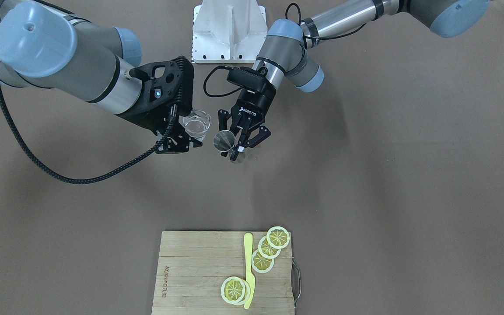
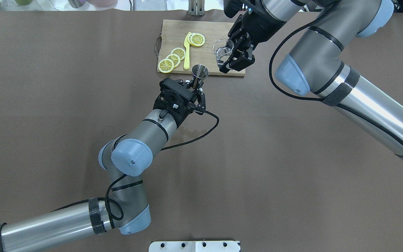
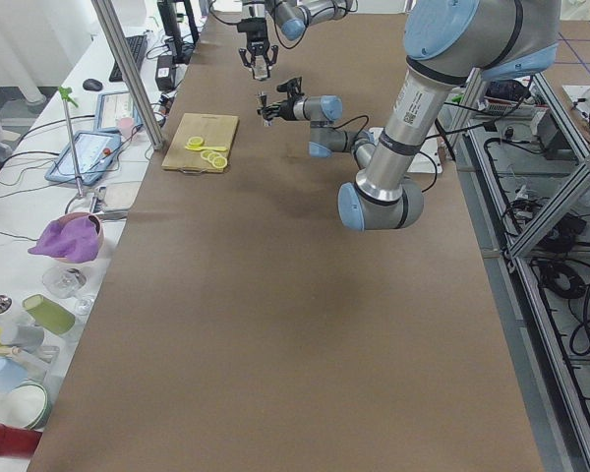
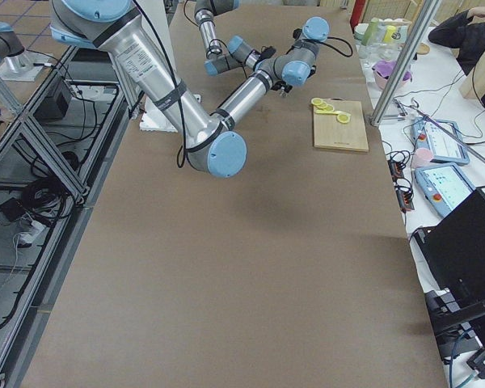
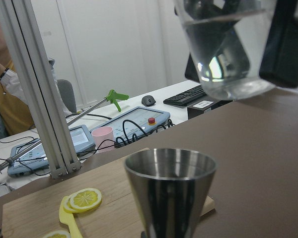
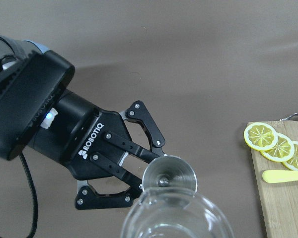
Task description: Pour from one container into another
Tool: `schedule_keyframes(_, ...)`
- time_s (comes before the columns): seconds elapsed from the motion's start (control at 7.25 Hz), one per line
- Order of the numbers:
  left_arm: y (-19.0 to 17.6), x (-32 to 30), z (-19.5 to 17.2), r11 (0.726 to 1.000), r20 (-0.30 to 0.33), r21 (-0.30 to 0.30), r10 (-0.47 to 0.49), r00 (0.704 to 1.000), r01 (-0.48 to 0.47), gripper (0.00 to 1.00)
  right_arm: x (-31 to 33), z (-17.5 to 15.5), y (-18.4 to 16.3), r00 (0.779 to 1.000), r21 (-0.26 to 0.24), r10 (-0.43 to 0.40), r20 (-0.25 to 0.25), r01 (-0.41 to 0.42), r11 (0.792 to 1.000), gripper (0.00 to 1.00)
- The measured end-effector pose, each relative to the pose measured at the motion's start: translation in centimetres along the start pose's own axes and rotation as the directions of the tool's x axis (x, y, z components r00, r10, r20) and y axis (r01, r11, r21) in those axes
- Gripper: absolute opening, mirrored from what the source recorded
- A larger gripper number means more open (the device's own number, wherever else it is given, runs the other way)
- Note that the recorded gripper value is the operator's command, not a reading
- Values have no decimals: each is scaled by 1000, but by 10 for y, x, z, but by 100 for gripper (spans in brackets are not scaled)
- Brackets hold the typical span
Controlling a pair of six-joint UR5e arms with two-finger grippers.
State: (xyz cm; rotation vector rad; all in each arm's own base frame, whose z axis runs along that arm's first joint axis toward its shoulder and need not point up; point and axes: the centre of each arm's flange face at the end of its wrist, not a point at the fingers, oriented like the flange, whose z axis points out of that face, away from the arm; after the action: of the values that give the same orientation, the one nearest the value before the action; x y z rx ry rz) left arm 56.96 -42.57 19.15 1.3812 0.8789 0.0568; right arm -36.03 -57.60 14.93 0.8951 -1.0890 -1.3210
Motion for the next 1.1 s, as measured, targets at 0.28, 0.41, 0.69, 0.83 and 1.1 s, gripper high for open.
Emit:
schedule_keyframes(0.28,0,0,0,1000,0,0,0,1000,0,0,8,-8,36,998,-18,-69,-3,69,997,0)
schedule_keyframes(0.41,0,0,0,1000,0,1,0,1000,0,0,14,-19,47,997,-21,-77,-19,77,997,0)
schedule_keyframes(0.69,-8,6,1,1000,-7,8,-7,1000,7,0,25,-47,55,997,-15,-68,-39,68,998,0)
schedule_keyframes(0.83,-11,10,2,1000,-14,10,-12,1000,12,0,26,-50,53,997,-17,-61,-39,61,998,0)
schedule_keyframes(1.1,-17,19,6,1000,-25,11,-16,1000,16,0,24,-46,36,997,-31,-63,-42,62,998,0)
